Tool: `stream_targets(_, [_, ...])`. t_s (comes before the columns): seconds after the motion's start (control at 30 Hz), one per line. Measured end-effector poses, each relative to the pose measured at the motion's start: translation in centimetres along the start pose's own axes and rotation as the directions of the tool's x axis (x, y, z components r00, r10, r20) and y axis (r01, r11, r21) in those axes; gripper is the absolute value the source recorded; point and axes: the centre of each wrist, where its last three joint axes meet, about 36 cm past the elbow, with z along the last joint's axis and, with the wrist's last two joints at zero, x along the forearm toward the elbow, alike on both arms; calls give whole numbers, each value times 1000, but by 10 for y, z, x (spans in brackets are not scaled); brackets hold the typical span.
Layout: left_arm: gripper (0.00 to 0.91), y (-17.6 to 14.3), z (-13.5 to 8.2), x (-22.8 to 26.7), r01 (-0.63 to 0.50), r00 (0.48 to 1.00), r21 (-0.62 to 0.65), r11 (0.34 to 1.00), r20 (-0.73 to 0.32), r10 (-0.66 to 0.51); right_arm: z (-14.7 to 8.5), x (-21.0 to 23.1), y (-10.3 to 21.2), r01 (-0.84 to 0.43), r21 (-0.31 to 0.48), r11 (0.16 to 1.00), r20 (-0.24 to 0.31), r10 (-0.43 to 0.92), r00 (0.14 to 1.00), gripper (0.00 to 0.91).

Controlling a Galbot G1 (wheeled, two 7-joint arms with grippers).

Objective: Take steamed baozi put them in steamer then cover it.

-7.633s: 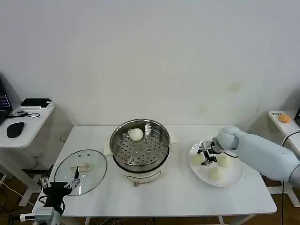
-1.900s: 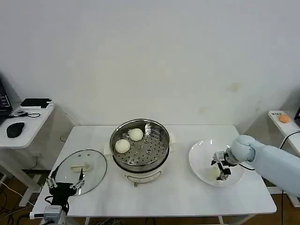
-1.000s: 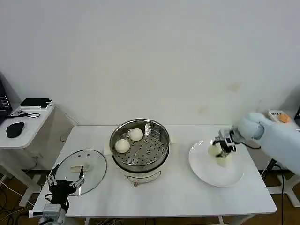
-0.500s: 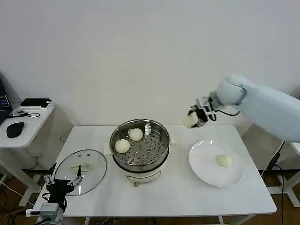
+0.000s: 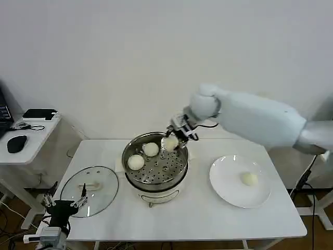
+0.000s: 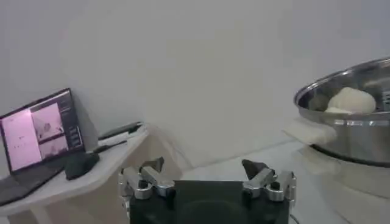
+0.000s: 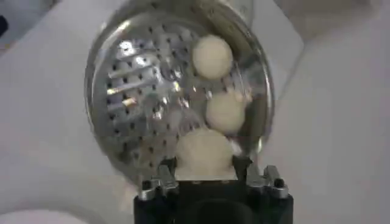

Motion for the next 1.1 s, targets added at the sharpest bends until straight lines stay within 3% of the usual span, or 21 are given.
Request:
stream_targets(0.23, [907,2,1,0,8,1000,3,1000,-2,-8,-24,-31,-6,69,124,990,41,-75,996,645])
stream_targets(0.47, [907,3,2,0,12,1000,8,1000,-4,-12,-34,-46,-10,105,223,969,45,-117,992,645])
stream_targets(1.03, [907,2,5,-1,12,1000,9,1000,-8,-12,-40,-67,-3,156,331,931,73,-190,979,655])
stream_targets(1.1, [907,2,6,-1,12,1000,9,1000,-10,-12,-41,-67,-3,156,336,929,76,-192,978,766])
